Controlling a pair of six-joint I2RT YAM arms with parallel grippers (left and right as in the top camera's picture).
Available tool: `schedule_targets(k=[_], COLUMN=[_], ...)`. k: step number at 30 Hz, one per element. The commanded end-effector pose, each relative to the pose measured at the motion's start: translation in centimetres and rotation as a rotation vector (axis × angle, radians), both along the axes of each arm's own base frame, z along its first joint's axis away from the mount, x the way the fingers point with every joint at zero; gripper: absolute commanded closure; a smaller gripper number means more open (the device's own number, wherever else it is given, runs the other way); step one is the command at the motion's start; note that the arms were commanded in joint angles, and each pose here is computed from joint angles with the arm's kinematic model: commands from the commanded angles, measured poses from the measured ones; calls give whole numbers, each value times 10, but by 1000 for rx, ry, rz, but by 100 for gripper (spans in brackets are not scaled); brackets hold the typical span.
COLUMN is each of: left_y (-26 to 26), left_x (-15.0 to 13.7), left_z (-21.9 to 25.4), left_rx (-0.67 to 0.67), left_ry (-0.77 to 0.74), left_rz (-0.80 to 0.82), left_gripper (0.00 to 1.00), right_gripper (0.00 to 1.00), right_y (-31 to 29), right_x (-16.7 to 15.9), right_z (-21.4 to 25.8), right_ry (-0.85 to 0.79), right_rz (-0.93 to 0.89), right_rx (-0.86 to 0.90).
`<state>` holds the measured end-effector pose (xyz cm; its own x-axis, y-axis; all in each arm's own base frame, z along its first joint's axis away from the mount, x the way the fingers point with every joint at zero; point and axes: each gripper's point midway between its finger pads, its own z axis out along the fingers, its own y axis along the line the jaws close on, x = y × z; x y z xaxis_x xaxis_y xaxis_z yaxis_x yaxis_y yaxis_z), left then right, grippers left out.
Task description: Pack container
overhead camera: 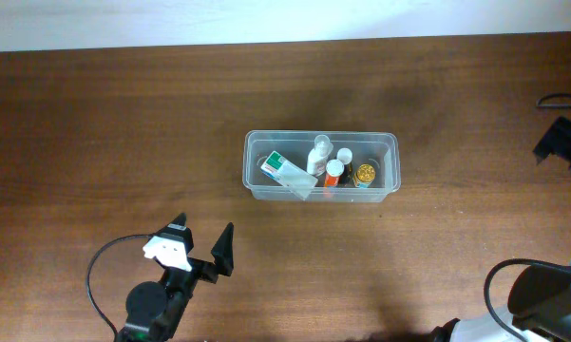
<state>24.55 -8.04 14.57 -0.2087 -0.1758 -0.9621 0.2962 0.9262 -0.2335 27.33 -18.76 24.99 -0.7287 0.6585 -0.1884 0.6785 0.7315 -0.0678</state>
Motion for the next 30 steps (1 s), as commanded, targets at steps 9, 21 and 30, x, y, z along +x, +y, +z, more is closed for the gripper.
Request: schedule_targets(k=[9,21,30], left_y=[6,19,20], left_x=[-3,-2,-7], left_z=[23,28,15], left_rx=[-12,-14,-4], left_ry=[-107,-129,-84], left_rz=[16,65,65], left_gripper=[1,1,1], right_gripper=[2,2,2], right_y=[0,0,0], right_x=[1,1,1], right_z=[-3,-3,-3], right_ry=[3,2,2], right_rz=[-10,-10,-10], right_rx=[9,10,10])
